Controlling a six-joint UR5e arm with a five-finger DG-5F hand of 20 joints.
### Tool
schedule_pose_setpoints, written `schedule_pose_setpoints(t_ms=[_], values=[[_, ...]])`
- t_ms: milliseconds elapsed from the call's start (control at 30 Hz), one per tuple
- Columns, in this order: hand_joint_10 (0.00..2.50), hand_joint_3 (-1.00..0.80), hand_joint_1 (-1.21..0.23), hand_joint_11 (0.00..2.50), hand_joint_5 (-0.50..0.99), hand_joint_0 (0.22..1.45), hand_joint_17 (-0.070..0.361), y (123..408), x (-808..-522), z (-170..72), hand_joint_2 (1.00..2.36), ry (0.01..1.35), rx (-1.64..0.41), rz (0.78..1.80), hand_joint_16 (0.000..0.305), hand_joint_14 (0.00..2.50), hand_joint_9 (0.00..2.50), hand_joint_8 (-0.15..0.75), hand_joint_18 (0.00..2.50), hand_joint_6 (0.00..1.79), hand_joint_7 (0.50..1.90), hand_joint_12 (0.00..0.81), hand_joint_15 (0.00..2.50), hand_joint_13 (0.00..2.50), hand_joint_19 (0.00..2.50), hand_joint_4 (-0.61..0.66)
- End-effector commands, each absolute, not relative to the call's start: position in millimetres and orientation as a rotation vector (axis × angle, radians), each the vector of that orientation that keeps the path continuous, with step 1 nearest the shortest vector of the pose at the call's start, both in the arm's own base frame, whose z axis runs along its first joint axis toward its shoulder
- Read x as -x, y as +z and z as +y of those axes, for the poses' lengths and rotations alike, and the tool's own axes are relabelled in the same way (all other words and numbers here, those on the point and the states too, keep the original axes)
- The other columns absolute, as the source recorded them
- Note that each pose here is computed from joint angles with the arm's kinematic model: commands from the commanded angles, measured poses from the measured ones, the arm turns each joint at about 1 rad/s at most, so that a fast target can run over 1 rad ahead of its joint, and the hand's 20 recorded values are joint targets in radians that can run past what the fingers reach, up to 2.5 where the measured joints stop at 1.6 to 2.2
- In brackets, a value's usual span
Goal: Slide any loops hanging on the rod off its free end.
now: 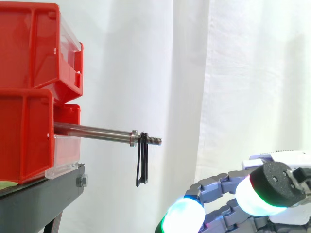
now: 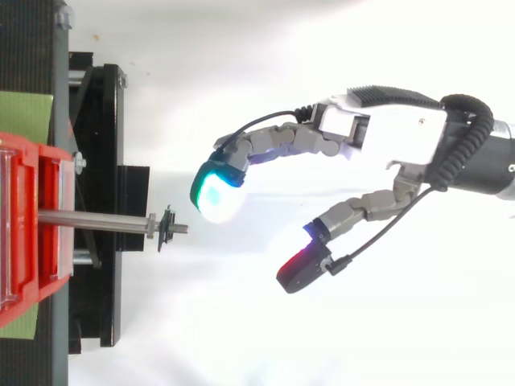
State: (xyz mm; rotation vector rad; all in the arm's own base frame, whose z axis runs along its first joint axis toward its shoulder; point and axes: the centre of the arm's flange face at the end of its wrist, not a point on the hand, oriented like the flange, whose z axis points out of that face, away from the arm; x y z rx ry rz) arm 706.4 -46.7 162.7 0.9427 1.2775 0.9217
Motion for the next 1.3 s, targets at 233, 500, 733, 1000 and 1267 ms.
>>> schedule_pose_setpoints(t_ms=[233, 500, 733, 1000, 1267], values=[[0.00, -0.50, -0.77, 0.09, -0.21, 0.50, 0.106, 99.8, -739.9, -49.2, 1.00, 0.969, -0.901, 1.167, 0.047, 0.00, 0.57, 0.316, 0.48, 0.50, 0.84, 0.347, 0.00, 0.46, 0.00, 0.28], [0.00, -0.50, -0.74, 0.09, -0.21, 0.50, 0.106, 81.5, -768.4, -59.7, 1.00, 1.007, -0.831, 1.136, 0.047, 0.00, 0.57, 0.318, 0.50, 0.50, 0.85, 0.351, 0.00, 0.47, 0.00, 0.29], [0.00, -0.50, -0.72, 0.09, -0.21, 0.51, 0.107, 87.5, -780.5, -70.2, 1.00, 1.010, -0.804, 1.117, 0.047, 0.00, 0.59, 0.324, 0.52, 0.50, 0.85, 0.349, 0.00, 0.48, 0.00, 0.29], [0.00, -0.50, -0.67, 0.10, -0.20, 0.51, 0.108, 99.7, -787.4, -69.4, 1.00, 1.015, -0.720, 1.112, 0.048, 0.00, 0.59, 0.325, 0.55, 0.50, 0.88, 0.359, 0.00, 0.52, 0.00, 0.30], [0.01, -0.50, -0.60, 0.10, -0.20, 0.51, 0.111, 107.6, -790.7, -67.7, 1.00, 1.043, -0.644, 1.089, 0.049, 0.00, 0.60, 0.329, 0.56, 0.50, 0.89, 0.361, 0.00, 0.52, 0.00, 0.32]])
